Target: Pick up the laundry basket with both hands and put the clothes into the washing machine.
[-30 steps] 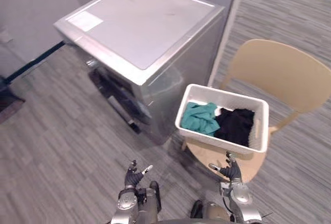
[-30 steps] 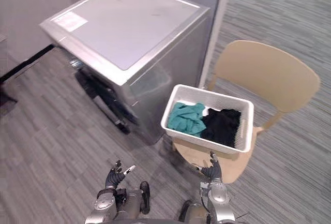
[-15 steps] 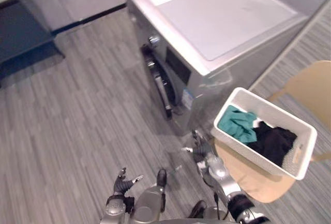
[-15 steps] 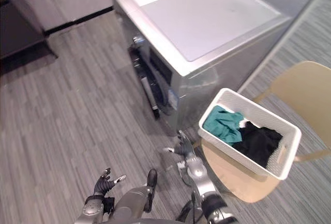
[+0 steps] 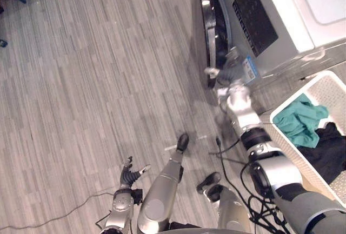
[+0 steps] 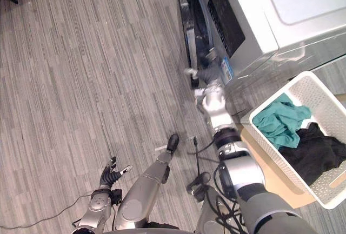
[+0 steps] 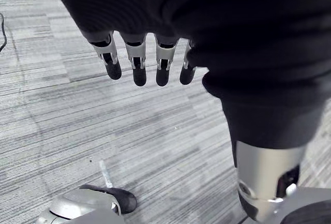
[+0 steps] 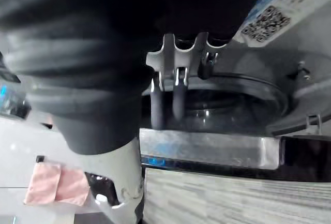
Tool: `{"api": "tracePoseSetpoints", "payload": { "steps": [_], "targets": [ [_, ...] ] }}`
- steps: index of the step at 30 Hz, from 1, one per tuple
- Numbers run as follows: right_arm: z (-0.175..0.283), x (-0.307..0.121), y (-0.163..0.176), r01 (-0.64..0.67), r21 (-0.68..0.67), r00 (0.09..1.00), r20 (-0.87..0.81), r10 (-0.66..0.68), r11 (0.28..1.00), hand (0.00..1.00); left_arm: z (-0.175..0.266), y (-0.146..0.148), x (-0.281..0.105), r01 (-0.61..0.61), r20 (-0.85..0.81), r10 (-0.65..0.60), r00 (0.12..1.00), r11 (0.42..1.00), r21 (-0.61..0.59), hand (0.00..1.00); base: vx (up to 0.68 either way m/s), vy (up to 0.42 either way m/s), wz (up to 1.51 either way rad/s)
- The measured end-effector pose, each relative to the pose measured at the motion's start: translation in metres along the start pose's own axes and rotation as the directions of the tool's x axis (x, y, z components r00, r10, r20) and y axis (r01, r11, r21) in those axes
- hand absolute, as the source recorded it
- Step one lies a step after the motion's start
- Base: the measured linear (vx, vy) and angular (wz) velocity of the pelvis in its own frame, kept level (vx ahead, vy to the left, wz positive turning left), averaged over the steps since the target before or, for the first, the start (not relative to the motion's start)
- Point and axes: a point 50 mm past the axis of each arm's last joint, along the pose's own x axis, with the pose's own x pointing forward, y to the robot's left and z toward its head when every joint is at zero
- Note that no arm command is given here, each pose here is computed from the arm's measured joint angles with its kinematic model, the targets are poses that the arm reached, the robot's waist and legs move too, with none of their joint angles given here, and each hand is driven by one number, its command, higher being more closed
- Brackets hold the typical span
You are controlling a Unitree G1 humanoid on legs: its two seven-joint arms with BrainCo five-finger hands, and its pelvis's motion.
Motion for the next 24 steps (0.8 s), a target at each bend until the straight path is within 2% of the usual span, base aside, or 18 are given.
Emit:
{"api": "tracePoseSetpoints", "payload": {
  "steps": [5, 9, 14, 19, 21, 23, 24],
  "targets": [
    [0.000, 0.000, -0.005, 0.072, 0.009, 0.997, -0.010, -0.072, 0.997, 0.00, 0.019, -0.017, 0.005, 0.017, 0.063, -0.014, 0.998, 0.998, -0.055, 0.00, 0.01, -0.080, 0.16],
    [-0.001, 0.000, -0.003, 0.066, 0.043, 0.998, -0.027, -0.065, 0.997, 0.00, 0.023, -0.020, 0.005, 0.018, 0.073, -0.011, 0.997, 0.995, -0.094, 0.00, 0.01, -0.082, 0.09],
    [0.003, -0.001, 0.012, -0.080, 0.043, 0.997, -0.018, 0.081, 0.996, 0.00, 0.041, -0.023, 0.010, 0.045, 0.136, -0.030, 0.990, 0.993, -0.109, 0.00, 0.00, -0.057, 0.13],
    [0.020, 0.002, 0.031, -0.143, 0.092, 0.990, 0.005, 0.143, 0.985, 0.00, 0.060, -0.029, 0.014, 0.078, 0.205, -0.054, 0.977, 0.991, -0.111, 0.00, 0.00, -0.073, 0.34],
    [0.053, 0.000, 0.068, -0.261, 0.087, 0.963, 0.089, 0.253, 0.962, 0.00, 0.073, -0.030, 0.013, 0.091, 0.260, -0.057, 0.964, 0.989, -0.119, 0.00, -0.06, -0.125, 0.40],
    [0.077, 0.000, 0.084, -0.298, 0.112, 0.950, 0.134, 0.282, 0.948, 0.00, 0.078, -0.030, 0.013, 0.099, 0.280, -0.062, 0.958, 0.988, -0.119, 0.00, -0.04, -0.115, 0.41],
    [0.105, -0.003, 0.098, -0.346, 0.108, 0.922, 0.223, 0.316, 0.932, 0.00, 0.082, -0.032, 0.012, 0.108, 0.295, -0.067, 0.953, 0.986, -0.125, 0.00, -0.03, -0.157, 0.44]
  ]
}}
